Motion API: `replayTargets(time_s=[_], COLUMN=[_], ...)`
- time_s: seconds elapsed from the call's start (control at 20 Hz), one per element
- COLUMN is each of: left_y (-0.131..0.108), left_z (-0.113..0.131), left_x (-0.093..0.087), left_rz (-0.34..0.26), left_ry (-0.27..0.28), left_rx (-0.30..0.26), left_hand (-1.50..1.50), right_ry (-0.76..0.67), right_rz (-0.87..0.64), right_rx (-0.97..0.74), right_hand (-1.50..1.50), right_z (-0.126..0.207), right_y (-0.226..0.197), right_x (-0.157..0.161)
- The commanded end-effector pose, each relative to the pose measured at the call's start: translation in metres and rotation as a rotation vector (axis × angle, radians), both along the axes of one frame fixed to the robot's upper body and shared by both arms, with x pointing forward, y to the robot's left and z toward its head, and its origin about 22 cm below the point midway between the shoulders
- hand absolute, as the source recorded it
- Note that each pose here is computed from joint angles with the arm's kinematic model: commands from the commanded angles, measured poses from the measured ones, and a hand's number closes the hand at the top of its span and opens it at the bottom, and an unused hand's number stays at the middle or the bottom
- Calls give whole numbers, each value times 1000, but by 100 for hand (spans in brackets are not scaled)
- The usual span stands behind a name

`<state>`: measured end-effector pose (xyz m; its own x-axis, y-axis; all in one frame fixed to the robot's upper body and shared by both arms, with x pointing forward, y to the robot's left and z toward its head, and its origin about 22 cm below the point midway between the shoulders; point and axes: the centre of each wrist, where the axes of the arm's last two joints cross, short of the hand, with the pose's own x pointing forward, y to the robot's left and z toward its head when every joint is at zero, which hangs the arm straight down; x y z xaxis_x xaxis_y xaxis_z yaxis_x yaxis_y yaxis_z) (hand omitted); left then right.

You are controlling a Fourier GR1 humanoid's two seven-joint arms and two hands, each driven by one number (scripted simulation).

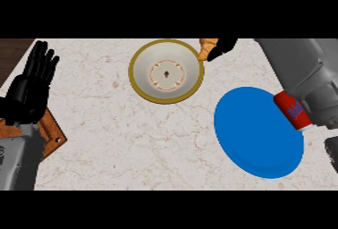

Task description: Pick the croissant from the plate and place it in the bowl

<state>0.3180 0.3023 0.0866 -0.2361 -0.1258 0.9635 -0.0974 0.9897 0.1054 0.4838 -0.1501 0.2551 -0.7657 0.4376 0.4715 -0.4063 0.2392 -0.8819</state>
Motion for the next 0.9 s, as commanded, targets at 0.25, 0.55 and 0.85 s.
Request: replayTargets(time_s=[0.25, 0.55, 0.85], left_y=[11, 18, -5], left_z=[12, 6, -3], left_x=[-2, -7, -1], left_rz=[16, 10, 9], left_ry=[-3, -6, -4], left_rx=[5, 6, 0], left_hand=[0, 0, 0], right_ry=[-8, 132, 346], right_rz=[80, -63, -17], right_rx=[-79, -91, 51], right_hand=[150, -150, -150], right_z=[-70, -108, -151], right_y=[69, 74, 77], right_x=[-13, -18, -29])
